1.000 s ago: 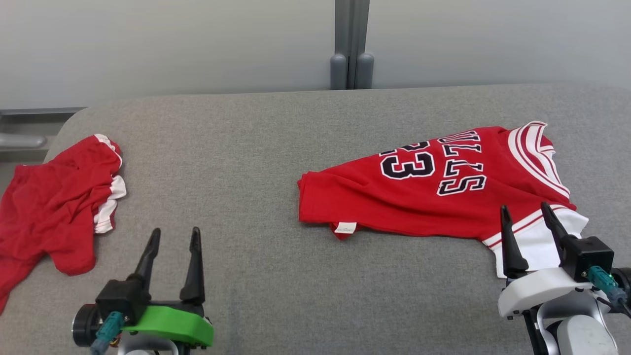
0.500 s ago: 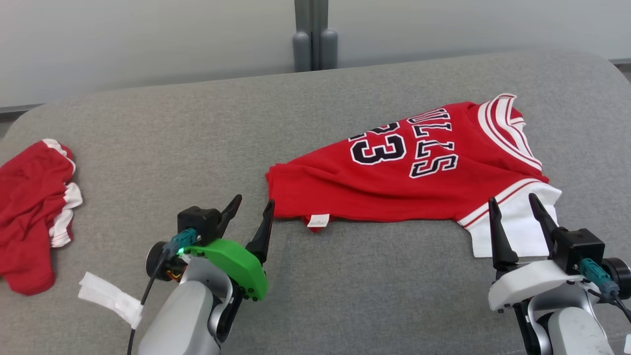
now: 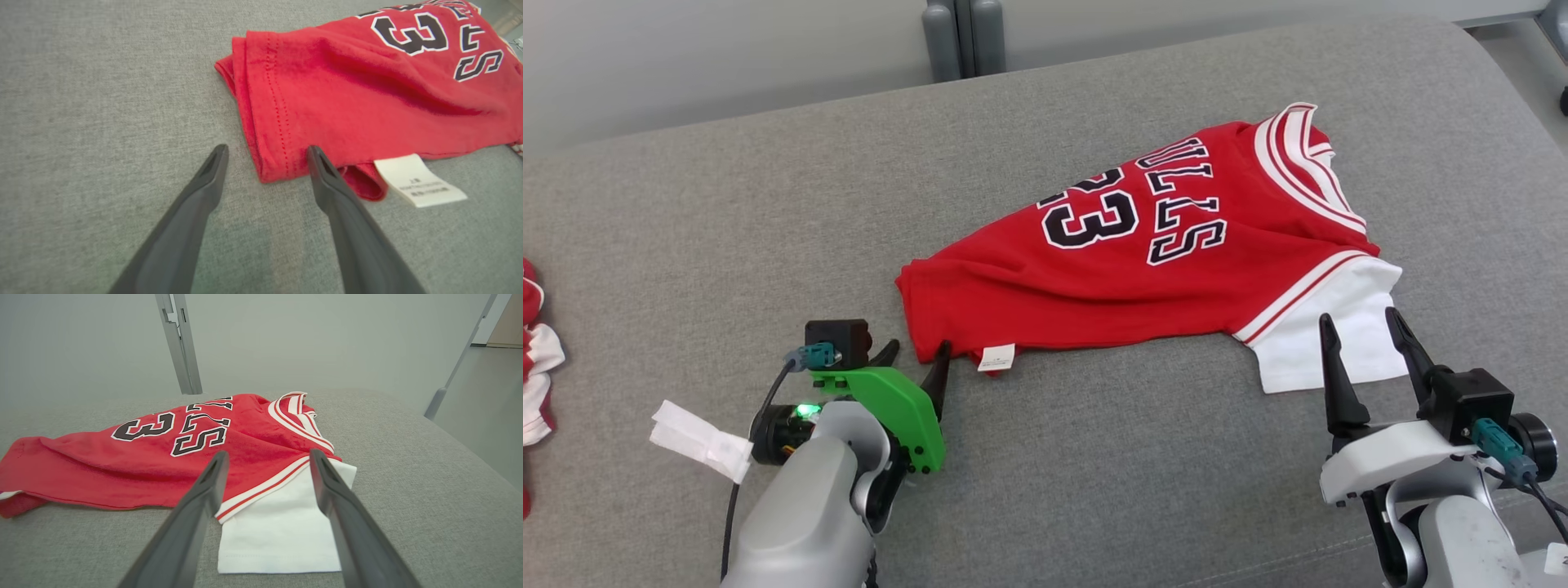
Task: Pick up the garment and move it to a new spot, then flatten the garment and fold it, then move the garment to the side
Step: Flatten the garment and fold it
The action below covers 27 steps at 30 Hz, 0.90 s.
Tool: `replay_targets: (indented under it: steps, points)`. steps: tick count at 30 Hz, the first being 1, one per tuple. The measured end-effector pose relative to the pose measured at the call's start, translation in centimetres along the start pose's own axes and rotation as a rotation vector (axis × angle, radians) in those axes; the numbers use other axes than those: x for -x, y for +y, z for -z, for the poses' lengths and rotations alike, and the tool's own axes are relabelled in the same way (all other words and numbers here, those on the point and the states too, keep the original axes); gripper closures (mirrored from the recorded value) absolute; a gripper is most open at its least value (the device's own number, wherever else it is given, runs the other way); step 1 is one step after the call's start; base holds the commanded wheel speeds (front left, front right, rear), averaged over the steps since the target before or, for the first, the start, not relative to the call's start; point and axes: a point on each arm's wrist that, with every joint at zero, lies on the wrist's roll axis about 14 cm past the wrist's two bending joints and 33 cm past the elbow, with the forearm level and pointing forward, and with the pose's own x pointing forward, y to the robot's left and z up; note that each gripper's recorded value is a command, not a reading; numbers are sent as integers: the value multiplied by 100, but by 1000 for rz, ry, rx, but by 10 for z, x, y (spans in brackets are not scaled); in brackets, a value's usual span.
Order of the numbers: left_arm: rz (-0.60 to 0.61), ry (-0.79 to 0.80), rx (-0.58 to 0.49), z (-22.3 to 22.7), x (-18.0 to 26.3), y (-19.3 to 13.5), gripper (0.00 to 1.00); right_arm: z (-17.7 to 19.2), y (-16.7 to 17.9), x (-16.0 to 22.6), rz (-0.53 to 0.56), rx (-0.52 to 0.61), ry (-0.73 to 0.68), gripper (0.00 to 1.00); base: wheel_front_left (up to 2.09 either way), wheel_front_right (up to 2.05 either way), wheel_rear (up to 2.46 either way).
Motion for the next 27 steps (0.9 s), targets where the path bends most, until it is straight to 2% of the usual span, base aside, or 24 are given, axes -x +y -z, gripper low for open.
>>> replay_targets:
  steps: [4, 7, 10, 11, 16, 22, 27]
  points:
    - [3, 39, 21, 6, -5, -1, 0, 3, -3, 1, 8, 1, 8, 0, 0, 0, 0]
    - [3, 63, 31, 9, -6, -1, 33, 4, -2, 0, 6, 0, 12, 0, 0, 0, 0]
    - [14, 93, 38, 14, -7, -4, 86, 5, -1, -1, 4, -1, 12, 0, 0, 0, 0]
    - [20, 104, 32, 15, -8, -6, 100, 5, -1, -1, 3, -1, 12, 0, 0, 0, 0]
    - [49, 109, 44, 17, -7, -14, 100, 6, 0, -3, 2, -2, 15, 0, 0, 0, 0]
    - [33, 7, 66, 0, -1, -9, 100, 4, 2, -6, -7, -3, 6, 0, 0, 0, 0]
    - [-20, -49, 100, 4, 21, 15, 100, 1, 11, -10, -33, 1, 2, 0, 0, 0, 0]
